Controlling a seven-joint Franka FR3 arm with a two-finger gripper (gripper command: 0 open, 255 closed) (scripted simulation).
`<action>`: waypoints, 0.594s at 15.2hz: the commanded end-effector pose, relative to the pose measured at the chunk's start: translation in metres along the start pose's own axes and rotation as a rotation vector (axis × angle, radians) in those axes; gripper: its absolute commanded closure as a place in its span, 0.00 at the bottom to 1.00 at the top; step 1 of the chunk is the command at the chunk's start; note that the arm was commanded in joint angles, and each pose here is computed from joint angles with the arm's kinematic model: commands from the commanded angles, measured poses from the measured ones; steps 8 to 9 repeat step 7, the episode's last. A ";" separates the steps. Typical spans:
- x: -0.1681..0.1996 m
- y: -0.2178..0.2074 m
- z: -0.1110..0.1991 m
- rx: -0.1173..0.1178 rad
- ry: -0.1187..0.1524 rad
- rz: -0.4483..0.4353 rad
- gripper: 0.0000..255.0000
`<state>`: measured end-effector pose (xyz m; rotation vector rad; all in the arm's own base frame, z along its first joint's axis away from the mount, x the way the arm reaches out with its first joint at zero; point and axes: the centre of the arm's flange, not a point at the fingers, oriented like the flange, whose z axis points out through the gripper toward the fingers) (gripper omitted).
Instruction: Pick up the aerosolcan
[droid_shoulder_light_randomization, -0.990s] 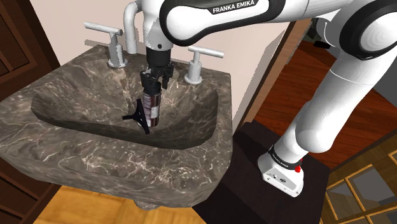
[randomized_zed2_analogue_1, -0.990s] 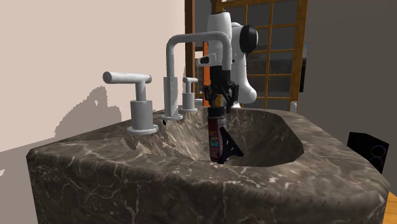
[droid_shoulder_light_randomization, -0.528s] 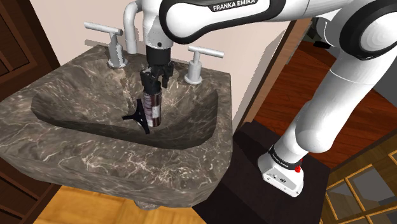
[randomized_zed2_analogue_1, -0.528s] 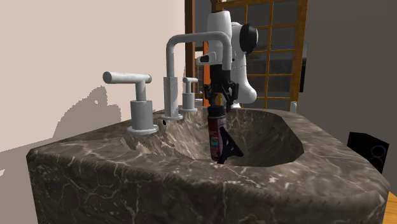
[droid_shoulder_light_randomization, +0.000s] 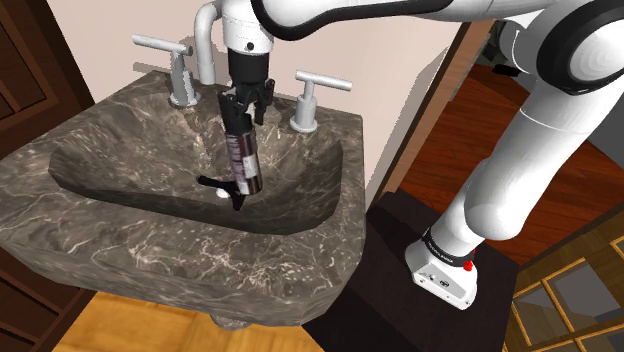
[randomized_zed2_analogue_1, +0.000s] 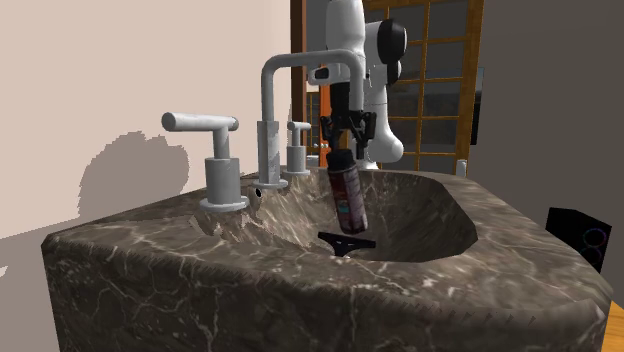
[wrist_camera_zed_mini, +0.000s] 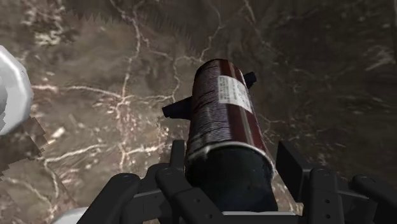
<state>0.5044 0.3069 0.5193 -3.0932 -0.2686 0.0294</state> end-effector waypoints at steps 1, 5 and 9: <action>-0.001 0.000 -0.012 0.000 0.001 0.000 1.00; -0.001 -0.001 -0.033 0.000 0.001 0.000 1.00; -0.001 -0.001 -0.034 0.000 0.001 0.000 1.00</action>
